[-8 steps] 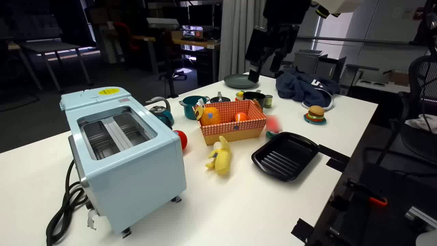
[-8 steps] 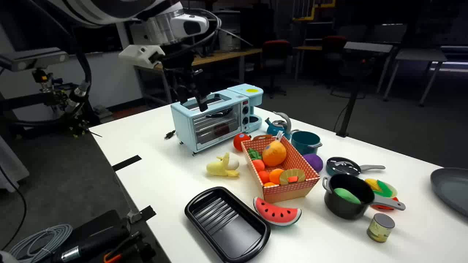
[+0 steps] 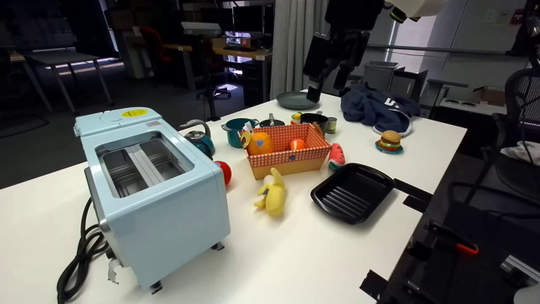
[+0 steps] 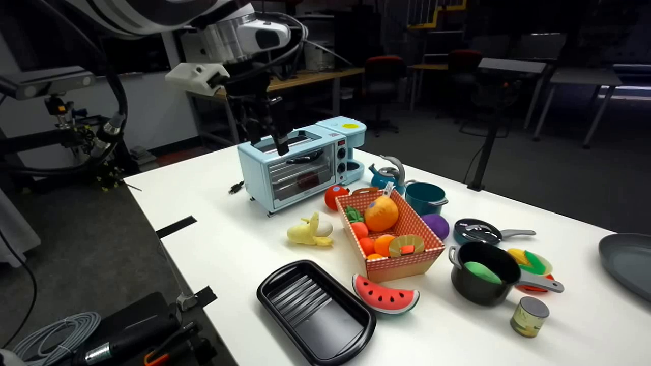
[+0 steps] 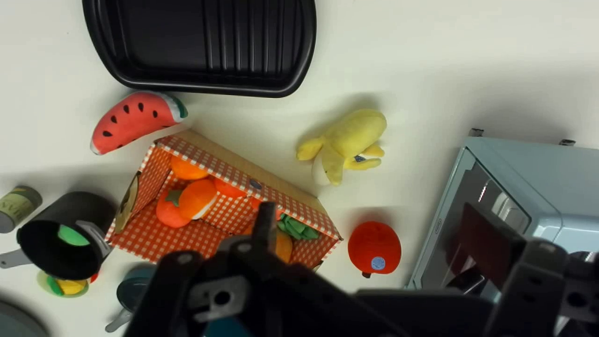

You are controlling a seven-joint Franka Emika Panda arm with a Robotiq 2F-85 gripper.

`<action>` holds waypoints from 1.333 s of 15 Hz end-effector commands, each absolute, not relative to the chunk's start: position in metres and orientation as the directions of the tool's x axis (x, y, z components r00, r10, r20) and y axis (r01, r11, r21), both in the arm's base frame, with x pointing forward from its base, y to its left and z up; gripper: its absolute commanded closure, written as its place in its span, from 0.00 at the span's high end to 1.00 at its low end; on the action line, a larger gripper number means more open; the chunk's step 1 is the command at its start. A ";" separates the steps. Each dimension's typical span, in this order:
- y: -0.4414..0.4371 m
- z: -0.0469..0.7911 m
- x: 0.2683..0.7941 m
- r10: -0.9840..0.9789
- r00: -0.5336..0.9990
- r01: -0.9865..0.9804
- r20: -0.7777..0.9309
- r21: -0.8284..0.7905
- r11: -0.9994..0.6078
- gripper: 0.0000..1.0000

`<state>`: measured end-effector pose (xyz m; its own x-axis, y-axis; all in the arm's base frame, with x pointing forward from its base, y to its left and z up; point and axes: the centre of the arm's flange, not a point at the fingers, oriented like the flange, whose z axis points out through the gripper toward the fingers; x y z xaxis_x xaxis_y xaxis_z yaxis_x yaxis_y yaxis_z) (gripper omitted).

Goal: Put the pineapple plush on the table

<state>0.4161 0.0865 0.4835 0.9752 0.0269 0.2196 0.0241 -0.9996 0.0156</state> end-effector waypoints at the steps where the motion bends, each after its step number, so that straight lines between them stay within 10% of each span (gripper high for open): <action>1: 0.086 0.483 0.416 0.027 0.975 0.024 0.220 0.016 -1.000 1.00; 20: 0.001 0.356 0.618 -0.255 0.947 -0.281 0.194 0.123 -0.952 1.00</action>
<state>0.5706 0.0021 0.3837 0.9525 -0.2337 0.1952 -0.2553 -0.9623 0.0936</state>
